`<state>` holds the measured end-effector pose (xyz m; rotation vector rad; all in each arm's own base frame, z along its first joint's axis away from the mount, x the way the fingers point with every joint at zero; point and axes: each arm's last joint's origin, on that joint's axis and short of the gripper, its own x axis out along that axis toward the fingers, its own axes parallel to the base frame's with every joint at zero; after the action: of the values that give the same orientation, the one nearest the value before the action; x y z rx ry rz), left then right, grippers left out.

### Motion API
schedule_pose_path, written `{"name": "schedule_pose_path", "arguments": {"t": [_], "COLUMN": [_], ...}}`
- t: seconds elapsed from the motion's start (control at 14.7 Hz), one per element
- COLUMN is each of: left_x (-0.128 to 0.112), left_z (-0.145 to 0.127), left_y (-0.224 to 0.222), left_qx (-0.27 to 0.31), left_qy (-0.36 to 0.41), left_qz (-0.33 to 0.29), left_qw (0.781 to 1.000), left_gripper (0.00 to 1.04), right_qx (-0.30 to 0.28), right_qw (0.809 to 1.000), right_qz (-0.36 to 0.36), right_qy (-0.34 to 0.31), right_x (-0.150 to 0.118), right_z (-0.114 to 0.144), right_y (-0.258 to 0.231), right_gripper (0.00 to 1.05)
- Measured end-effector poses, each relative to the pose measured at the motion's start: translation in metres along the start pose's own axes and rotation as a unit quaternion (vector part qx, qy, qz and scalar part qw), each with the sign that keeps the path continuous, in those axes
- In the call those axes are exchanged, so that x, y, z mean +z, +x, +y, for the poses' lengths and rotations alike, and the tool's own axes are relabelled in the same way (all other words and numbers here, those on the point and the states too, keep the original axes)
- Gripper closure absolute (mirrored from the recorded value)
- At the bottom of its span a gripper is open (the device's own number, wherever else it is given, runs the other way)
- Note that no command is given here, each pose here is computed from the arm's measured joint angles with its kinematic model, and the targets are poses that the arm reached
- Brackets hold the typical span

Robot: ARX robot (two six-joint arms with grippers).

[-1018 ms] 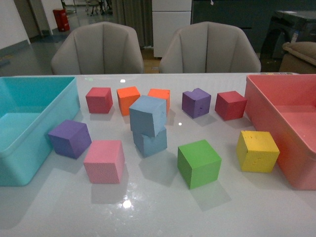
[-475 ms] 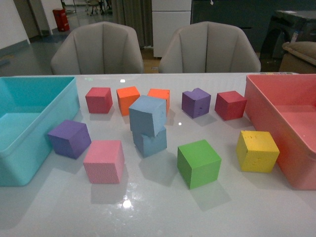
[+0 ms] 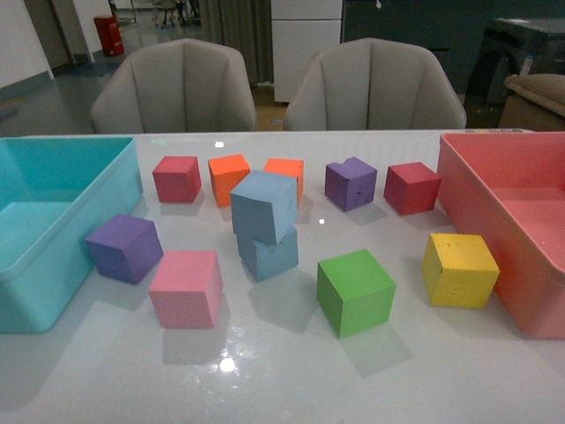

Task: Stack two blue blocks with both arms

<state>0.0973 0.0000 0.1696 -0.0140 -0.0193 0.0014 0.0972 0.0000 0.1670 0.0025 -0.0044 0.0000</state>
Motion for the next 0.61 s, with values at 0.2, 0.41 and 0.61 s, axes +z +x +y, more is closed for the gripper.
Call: {"name": "schedule_pose_path", "arguments": {"t": [0.2,0.41,0.61], "left_x": [-0.0035,-0.0034,-0.0033], "left_z": [0.0000,0.0000,0.0000], "left_y": [0.0002,0.0002,0.0002], "left_qx": [-0.001,-0.001,-0.001], "left_qy": [0.000,0.000,0.000], "left_qz": [0.011,0.011,0.010], "left_qw": [1.000,1.000,1.000], "left_gripper": [1.03,0.47,0.18], "right_qx": [0.000,0.000,0.000], "right_qw": [1.000,1.000,1.000], "right_qz": [0.000,0.000,0.000], "right_qy": [0.000,0.000,0.000], "right_x": [0.0000,0.0000,0.0000], "right_z": [0.0000,0.0000,0.0000], "right_y": [0.0000,0.0000,0.0000], "right_gripper": [0.06,0.06,0.06]}}
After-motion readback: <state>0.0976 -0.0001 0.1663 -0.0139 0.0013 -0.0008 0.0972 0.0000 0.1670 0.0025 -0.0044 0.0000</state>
